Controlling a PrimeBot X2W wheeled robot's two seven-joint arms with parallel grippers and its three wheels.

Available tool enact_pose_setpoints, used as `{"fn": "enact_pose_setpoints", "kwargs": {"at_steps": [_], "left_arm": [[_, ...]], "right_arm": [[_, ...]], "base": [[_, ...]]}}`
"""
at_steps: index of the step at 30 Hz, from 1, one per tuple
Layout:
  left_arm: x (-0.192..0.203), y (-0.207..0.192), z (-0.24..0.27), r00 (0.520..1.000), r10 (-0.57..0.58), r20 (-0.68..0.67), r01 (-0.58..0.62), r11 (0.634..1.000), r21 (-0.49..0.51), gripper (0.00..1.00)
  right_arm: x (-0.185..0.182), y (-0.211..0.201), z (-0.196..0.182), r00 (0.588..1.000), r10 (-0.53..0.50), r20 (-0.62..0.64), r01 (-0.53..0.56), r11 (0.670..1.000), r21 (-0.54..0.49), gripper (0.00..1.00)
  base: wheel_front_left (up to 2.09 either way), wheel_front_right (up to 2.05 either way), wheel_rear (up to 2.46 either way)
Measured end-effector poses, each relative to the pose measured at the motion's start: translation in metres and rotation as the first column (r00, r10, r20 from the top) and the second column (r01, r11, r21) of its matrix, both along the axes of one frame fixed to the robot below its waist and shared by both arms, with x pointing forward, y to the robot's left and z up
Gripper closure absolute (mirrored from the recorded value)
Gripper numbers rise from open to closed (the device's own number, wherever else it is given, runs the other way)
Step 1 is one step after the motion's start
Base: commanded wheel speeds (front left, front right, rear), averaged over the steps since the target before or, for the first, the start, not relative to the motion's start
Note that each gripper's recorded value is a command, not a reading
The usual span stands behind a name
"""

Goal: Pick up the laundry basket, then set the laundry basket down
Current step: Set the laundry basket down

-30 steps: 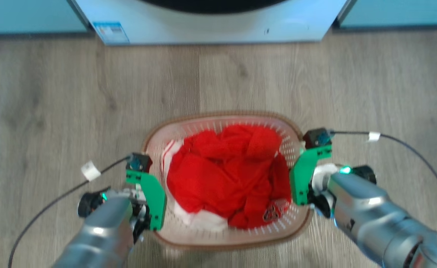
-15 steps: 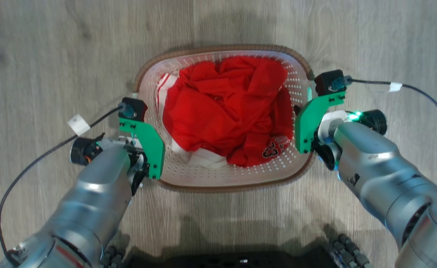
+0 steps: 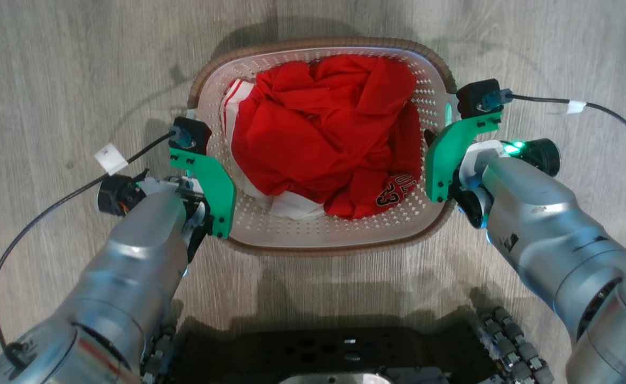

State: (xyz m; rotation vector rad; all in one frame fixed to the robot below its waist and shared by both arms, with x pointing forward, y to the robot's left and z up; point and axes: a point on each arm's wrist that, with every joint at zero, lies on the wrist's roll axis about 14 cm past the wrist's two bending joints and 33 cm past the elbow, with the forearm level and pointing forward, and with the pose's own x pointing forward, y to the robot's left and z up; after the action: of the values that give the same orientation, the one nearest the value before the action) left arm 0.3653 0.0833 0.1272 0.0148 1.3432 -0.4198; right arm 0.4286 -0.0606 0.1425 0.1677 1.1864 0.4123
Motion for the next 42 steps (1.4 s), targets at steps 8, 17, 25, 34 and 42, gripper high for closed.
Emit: {"fn": "enact_pose_setpoints", "kwargs": {"at_steps": [8,17,25,34,42], "left_arm": [[-0.001,0.004,-0.01,1.0,-0.003,-0.007,0.003,1.0,0.01,1.0],[-0.001,0.004,-0.014,1.0,0.014,-0.011,-0.014,1.0,0.008,1.0],[0.017,0.012,-0.015,0.999,0.025,0.048,-0.028,0.998,0.06,0.0],[0.021,0.016,-0.01,0.998,0.022,0.065,-0.028,0.996,0.09,0.0],[0.027,0.015,0.01,0.994,0.015,0.106,-0.025,0.995,0.092,0.0]], "right_arm": [[-0.006,0.005,-0.015,1.0,-0.001,-0.026,0.001,1.0,0.009,1.0],[-0.004,0.005,-0.019,1.0,-0.002,-0.023,0.002,1.0,0.01,1.0],[-0.004,0.007,-0.022,1.0,0.019,-0.019,-0.019,1.0,0.008,0.0],[0.001,0.007,-0.017,1.0,0.016,-0.006,-0.016,1.0,0.008,0.0],[0.011,0.003,0.007,0.999,0.015,0.039,-0.015,1.0,-0.003,0.0]], "base": [[0.0,0.0,0.0],[0.0,0.0,0.0],[0.0,0.0,0.0],[0.0,0.0,0.0],[0.0,0.0,0.0]]}}
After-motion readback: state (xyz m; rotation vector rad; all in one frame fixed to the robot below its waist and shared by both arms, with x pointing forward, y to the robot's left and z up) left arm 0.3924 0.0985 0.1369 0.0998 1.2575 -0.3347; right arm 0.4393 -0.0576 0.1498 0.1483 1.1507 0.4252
